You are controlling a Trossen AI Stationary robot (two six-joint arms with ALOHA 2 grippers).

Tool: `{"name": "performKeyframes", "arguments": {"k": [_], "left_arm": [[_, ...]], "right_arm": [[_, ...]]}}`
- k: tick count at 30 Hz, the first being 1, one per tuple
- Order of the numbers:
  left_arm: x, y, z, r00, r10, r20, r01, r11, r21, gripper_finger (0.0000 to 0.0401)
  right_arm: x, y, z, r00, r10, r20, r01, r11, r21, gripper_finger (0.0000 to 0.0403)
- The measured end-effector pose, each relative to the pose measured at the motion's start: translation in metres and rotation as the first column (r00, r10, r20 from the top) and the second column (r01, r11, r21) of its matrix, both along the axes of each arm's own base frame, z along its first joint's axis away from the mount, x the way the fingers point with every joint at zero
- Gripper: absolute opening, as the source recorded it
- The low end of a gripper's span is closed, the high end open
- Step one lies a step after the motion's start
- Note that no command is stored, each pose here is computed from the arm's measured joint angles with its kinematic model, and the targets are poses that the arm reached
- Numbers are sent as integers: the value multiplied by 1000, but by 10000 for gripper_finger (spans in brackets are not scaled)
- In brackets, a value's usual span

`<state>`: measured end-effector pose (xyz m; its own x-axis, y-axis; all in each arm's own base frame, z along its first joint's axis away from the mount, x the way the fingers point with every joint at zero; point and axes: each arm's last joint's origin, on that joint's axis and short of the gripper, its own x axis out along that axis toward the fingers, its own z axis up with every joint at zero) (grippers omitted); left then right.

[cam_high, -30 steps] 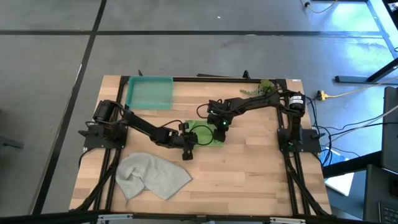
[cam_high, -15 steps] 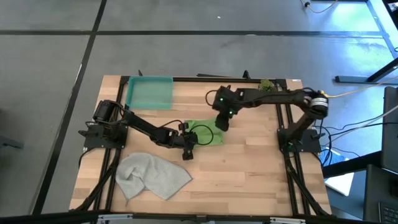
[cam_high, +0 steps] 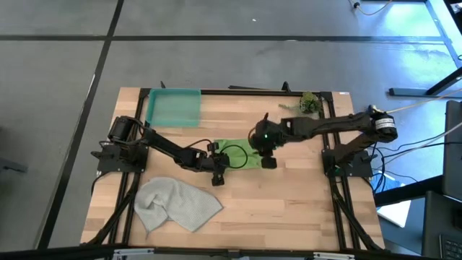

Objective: Roll microfiber towels into tight, uniform cylinder then place into a basket
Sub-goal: Roll the green towel

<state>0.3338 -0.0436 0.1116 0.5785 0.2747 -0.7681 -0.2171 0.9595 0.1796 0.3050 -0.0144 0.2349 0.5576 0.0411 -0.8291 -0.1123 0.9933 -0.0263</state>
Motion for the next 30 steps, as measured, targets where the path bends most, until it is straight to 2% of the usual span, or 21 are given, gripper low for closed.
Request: {"name": "performKeyframes", "arguments": {"k": [5,13,16,21,26,30], "left_arm": [[0,0,0,1000,0,1,0,1000,0,87],[0,0,0,1000,0,3,0,1000,0,87],[0,0,0,1000,0,4,0,1000,0,87],[0,0,0,1000,0,5,0,1000,-1,87],[0,0,0,1000,0,7,0,1000,-1,87],[1,0,0,1000,-1,11,1,1000,-3,87]], "right_arm": [[1,24,-11,990,126,57,-124,991,-41,103],[-4,40,-50,972,206,111,-200,978,-65,103],[-4,38,-67,969,201,147,-192,979,-71,103],[-10,24,-87,987,113,114,-97,986,-136,103],[-16,11,-108,998,46,48,-40,992,-120,103],[-16,9,-115,999,40,27,-36,992,-118,103]]}}
